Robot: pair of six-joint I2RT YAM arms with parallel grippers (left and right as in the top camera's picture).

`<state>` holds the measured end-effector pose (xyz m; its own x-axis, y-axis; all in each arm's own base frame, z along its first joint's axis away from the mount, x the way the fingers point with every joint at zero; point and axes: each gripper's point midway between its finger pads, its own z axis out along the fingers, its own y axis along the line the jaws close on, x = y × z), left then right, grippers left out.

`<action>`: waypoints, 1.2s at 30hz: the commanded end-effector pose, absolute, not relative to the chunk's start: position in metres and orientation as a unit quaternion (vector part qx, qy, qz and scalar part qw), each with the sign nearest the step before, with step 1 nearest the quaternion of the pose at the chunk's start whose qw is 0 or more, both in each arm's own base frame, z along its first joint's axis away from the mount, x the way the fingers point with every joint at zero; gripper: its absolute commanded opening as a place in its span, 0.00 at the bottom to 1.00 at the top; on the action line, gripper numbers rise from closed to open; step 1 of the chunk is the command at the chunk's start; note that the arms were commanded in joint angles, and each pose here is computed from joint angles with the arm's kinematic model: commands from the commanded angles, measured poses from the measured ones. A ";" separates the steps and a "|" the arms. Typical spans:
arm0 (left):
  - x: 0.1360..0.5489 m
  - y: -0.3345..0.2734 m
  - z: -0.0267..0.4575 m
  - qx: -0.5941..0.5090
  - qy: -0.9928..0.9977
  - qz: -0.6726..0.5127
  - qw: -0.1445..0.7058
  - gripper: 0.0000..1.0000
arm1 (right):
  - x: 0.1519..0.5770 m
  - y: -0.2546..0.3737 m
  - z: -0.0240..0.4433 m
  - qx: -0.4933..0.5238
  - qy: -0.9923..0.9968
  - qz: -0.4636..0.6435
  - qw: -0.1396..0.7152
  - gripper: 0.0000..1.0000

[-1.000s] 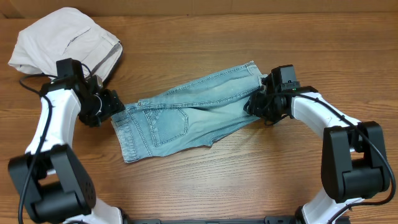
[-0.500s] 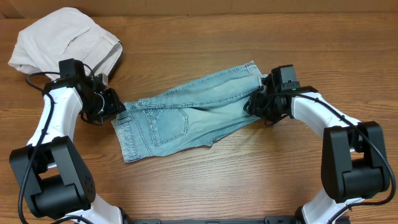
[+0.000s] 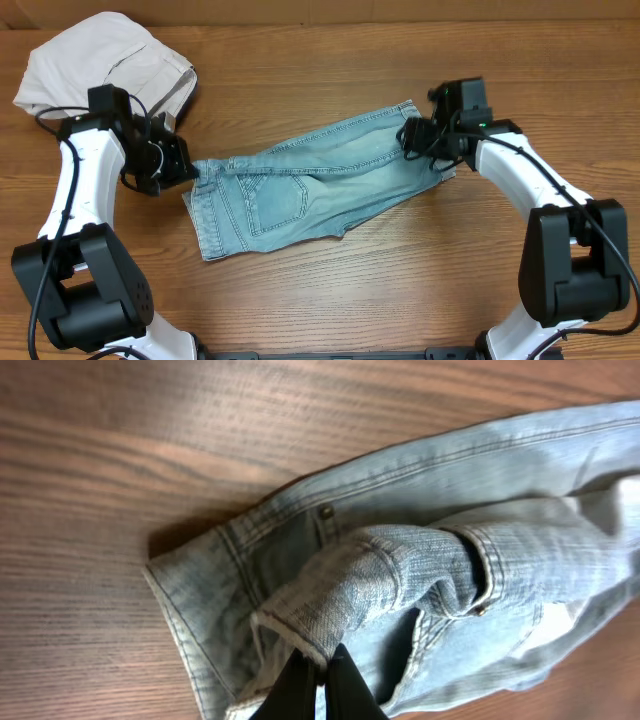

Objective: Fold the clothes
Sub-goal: 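Grasp the waistband end with the left gripper and hem end with the right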

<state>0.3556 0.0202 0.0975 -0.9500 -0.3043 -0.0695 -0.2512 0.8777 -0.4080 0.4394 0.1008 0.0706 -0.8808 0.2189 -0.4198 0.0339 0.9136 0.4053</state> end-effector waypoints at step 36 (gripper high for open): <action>0.367 0.020 0.111 -0.115 0.967 -0.210 0.088 0.04 | 0.459 0.065 0.111 0.146 0.933 0.138 0.299 0.04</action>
